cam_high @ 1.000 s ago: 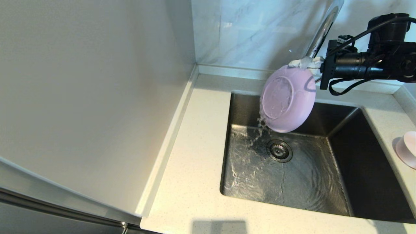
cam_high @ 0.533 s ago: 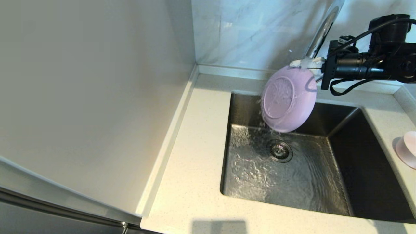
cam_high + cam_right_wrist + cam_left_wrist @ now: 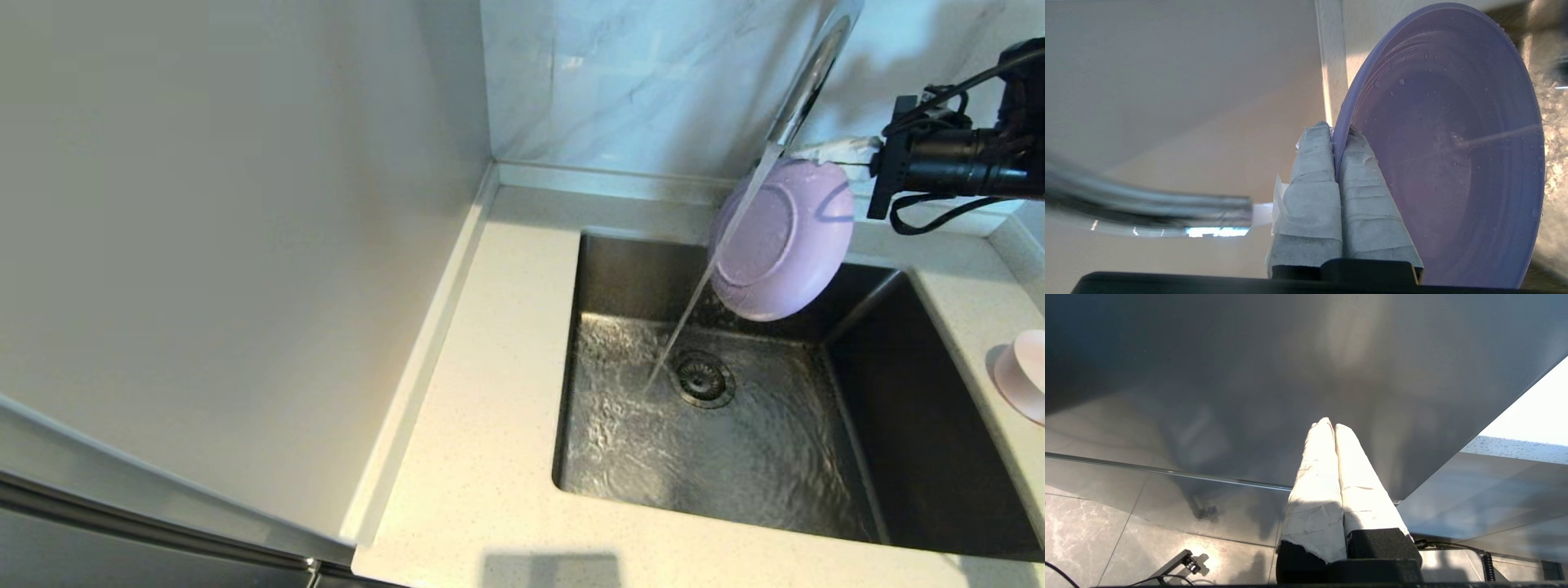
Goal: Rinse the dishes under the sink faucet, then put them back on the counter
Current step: Rinse the plate, then place the plate on the table
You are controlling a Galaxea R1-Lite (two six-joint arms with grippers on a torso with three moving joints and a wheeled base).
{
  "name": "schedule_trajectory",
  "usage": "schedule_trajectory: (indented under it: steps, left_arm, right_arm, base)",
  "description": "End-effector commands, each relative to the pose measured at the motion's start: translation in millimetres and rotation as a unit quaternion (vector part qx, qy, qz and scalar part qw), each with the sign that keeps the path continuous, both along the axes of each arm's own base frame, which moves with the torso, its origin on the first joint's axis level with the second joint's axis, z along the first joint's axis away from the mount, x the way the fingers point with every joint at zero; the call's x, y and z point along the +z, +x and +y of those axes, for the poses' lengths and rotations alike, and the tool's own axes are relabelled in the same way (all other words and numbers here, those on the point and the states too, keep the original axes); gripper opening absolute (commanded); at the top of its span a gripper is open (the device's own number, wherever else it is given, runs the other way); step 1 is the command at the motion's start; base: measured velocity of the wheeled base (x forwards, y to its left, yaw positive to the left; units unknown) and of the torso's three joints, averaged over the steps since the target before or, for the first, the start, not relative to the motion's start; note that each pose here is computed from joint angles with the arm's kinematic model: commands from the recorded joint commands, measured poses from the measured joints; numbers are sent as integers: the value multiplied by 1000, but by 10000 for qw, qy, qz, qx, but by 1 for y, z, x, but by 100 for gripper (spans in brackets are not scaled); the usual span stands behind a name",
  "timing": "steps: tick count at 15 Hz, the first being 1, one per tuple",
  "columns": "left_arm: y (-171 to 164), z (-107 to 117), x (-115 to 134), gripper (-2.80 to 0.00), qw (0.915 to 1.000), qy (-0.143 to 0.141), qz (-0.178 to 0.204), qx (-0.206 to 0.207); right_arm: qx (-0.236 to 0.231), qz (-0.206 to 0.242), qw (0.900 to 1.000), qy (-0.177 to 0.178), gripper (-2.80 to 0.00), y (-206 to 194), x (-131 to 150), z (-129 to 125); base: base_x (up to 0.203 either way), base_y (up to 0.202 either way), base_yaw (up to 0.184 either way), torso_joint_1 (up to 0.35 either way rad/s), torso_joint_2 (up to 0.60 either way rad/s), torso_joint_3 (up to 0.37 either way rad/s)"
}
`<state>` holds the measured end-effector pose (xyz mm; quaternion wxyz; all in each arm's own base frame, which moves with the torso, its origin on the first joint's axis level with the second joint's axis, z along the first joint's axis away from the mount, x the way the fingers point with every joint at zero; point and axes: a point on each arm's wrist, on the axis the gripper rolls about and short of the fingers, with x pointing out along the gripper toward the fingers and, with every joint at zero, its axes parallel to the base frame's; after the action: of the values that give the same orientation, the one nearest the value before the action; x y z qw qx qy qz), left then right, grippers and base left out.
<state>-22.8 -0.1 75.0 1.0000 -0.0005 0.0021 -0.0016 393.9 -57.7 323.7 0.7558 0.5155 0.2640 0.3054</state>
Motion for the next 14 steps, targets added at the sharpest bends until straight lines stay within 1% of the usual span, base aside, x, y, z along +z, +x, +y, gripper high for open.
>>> schedule_trajectory:
  steps: [1,3,5,7,10,14]
  left_arm:
    - [0,0,0,-280,10000,-3,2,1]
    - [0,0,0,-280,10000,-3,2,1]
    - [0,0,0,-280,10000,-3,2,1]
    - [0,0,0,-280,10000,-3,2,1]
    - [0,0,0,-280,10000,-3,2,1]
    - [0,0,0,-280,10000,-3,2,1]
  right_arm:
    - [-151,-228,9996,-79,-280,-18,15,-17]
    - [-316,-454,9980,-299,-280,-36,25,-28]
    - [-390,-747,9942,-664,-280,-56,30,-31]
    - [-469,-1060,9894,-878,-280,-82,47,-29]
    - [-617,-1456,9818,-1052,-280,-125,73,-22]
    - [-614,-1604,9788,-1113,-280,-170,86,-7]
  base:
    - [0,0,0,0,0,0]
    - [0,0,0,0,0,0]
    - [0,0,0,0,0,0]
    - [0,0,0,0,0,0]
    - [0,0,0,0,0,0]
    - [0,0,0,0,0,0]
